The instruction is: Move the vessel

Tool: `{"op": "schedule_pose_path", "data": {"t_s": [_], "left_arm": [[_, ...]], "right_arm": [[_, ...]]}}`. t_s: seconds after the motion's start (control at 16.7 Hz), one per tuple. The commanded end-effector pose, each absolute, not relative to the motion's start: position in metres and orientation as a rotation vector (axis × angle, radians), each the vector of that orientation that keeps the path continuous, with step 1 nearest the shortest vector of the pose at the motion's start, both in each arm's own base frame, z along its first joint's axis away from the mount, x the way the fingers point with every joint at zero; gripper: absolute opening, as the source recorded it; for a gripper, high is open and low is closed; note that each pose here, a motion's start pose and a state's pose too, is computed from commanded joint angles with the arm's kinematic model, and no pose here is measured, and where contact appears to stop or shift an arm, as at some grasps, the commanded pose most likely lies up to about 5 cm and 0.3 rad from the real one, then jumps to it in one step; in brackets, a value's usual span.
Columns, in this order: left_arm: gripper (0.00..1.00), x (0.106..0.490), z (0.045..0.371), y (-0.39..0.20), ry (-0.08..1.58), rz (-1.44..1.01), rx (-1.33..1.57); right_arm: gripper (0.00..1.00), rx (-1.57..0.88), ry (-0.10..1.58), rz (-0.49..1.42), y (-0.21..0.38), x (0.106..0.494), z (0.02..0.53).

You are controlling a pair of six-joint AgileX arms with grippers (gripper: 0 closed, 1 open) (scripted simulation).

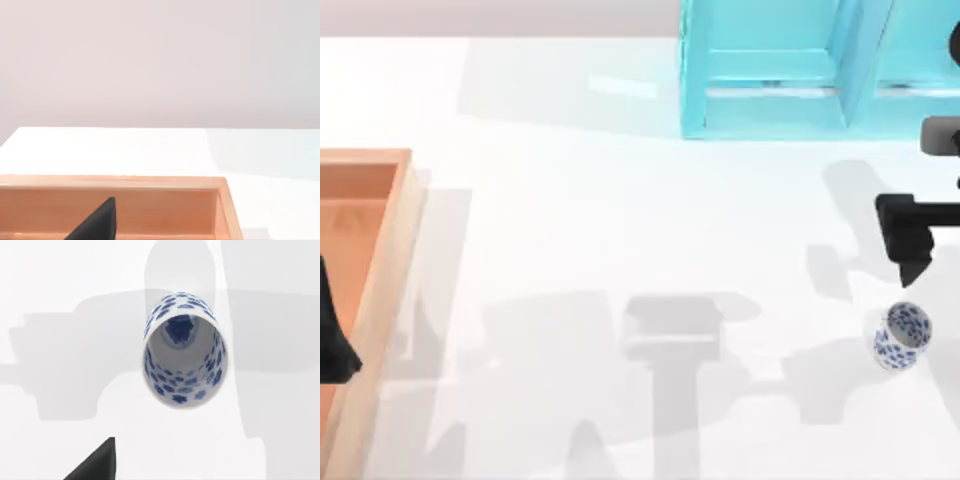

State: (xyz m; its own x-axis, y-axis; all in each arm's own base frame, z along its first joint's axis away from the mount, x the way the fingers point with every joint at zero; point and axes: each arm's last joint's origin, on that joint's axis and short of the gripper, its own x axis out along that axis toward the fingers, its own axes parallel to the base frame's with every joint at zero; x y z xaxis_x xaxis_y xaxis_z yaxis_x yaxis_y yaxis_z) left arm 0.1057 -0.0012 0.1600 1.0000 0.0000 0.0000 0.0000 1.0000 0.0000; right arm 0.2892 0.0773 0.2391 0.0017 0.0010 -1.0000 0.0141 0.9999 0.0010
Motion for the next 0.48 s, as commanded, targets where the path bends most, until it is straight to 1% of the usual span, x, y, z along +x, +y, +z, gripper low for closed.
{"op": "schedule_pose_path", "data": {"t_s": [0.18,0.48], "left_arm": [[1.0,0.106,0.16,-0.001,0.0,0.0,0.0],[1.0,0.106,0.16,-0.001,0.0,0.0,0.0]], "right_arm": [[1.0,0.008,1.574,-0.009,0.078,0.29,0.228],[1.0,0.01,1.564,-0.006,0.08,0.294,0.171]]}}
